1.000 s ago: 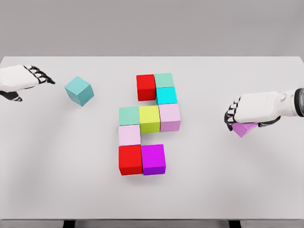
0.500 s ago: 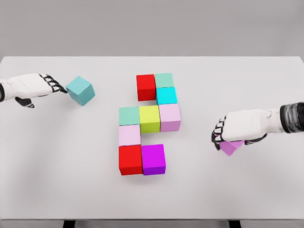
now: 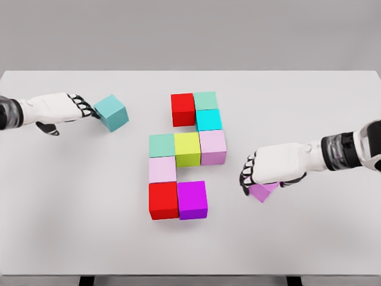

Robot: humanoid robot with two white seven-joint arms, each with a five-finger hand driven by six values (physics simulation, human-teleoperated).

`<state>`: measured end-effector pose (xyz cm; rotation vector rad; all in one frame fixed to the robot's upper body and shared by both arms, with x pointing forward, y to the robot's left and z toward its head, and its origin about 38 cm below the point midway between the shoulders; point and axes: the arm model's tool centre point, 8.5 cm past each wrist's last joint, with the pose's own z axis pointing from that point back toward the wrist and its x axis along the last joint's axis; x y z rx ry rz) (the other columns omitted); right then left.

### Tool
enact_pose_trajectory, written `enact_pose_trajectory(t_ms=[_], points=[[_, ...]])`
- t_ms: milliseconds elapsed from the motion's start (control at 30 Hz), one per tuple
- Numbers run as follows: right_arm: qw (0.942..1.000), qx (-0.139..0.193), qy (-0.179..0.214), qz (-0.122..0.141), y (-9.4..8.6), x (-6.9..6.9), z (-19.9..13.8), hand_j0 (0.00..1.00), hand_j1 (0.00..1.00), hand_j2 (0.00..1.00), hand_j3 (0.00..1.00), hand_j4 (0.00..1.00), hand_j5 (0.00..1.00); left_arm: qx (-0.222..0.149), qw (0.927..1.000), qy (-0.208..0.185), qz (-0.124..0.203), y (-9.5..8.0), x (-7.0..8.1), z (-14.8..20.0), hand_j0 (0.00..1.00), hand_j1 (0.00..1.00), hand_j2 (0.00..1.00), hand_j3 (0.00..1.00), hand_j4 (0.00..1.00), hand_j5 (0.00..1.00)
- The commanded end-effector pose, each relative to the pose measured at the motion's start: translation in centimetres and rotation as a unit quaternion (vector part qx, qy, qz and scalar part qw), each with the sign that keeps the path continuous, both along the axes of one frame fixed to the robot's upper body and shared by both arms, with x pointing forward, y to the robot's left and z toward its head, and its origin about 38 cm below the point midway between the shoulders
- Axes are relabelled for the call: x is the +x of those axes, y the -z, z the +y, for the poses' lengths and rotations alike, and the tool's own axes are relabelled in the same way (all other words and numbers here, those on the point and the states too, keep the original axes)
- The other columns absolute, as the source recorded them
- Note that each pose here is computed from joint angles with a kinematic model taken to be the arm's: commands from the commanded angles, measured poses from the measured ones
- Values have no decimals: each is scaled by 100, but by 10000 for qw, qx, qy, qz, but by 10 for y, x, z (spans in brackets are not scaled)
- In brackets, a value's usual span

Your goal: Assemble the squares on the desktop into the number 2

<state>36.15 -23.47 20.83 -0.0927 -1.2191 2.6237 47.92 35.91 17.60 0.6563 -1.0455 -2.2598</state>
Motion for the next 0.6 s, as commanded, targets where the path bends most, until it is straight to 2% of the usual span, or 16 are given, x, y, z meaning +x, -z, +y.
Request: enact_pose_trajectory(t_ms=[0,167,300,400,567], points=[[10000,38,-23,11,0,0,3,67,67,67,67,67,67,-47,10000,11,-1,0,1,-3,96,96,96,96,96,96],[10000,39,-30,26,1,0,4,79,79,79,79,79,79,-99,9999,13,-59,-4,8,-9,96,96,96,96,96,96],[10000,29,-25,28,2,-1,3,93,93,93,93,93,93,-100,9999,-28,-76,-7,13,-11,97,97,97,97,97,97],[10000,24,-19,28,2,-1,3,98,98,98,98,98,98,-104,9999,-89,-65,-7,18,-11,97,97,97,97,97,97],[10000,27,-16,29,2,-1,3,98,98,98,98,98,98,-123,9998,-173,-25,-4,24,-12,99,99,99,99,99,99]])
